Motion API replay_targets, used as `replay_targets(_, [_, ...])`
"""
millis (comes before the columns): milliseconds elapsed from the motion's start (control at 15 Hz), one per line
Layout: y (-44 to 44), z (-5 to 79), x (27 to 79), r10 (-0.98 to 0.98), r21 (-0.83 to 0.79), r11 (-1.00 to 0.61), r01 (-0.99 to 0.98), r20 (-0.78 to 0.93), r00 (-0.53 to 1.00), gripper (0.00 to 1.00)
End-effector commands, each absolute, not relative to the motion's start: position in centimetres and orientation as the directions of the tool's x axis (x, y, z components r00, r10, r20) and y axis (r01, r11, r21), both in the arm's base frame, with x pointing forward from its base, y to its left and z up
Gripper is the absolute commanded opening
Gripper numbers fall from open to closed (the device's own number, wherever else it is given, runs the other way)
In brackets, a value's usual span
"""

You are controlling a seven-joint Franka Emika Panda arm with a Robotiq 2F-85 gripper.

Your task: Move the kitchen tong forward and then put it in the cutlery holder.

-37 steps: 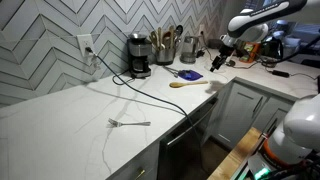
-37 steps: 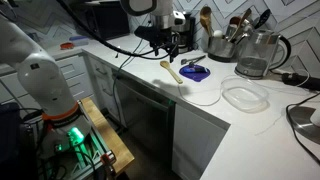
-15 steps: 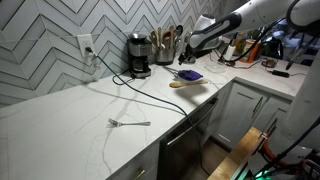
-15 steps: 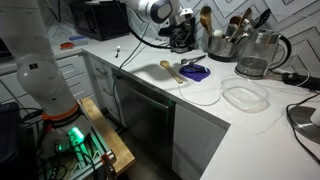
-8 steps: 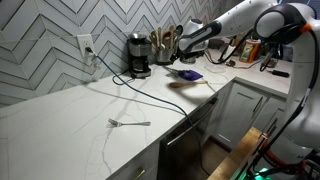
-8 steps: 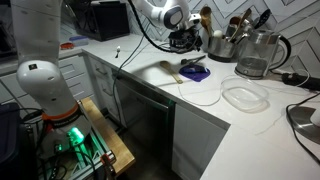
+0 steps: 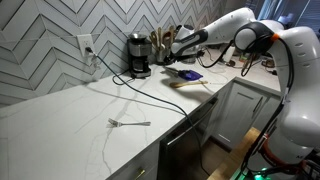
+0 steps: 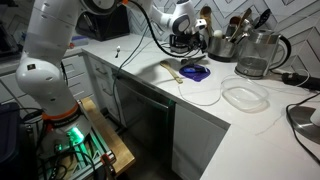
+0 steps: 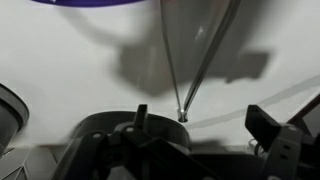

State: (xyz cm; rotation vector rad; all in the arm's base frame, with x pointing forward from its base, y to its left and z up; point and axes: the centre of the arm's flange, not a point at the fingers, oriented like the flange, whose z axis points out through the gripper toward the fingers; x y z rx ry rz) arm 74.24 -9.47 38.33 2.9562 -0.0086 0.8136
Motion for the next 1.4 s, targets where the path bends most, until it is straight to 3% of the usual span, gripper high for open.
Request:
replay_targets(0, [-10.8,36.4,77.3,-0.019,0.05,-0.997,-0.053,0.526,0.85,1.0])
replay_targets(400, [-11.3,34.0,78.5,-0.046,0.03,-0.997,-0.071,0.515,0.856,0.96])
replay_targets(467, [-11.2,33.6,78.6,-0.047,0.026,-0.997,-0.07,0.511,0.858,0.89])
replay_targets(533, [-11.0,33.5,78.7,-0.045,0.024,-0.997,-0.067,0.508,0.86,0.7])
replay_targets(733, [-10.5,33.4,78.8,-0.047,0.023,-0.997,-0.067,0.49,0.871,0.59])
replay_targets(1200, [-9.4,34.6,78.1,-0.065,0.031,-0.996,-0.083,0.394,0.917,0.03])
replay_targets(1333, [-9.2,34.9,77.9,-0.076,0.03,-0.995,-0.093,0.368,0.927,0.01])
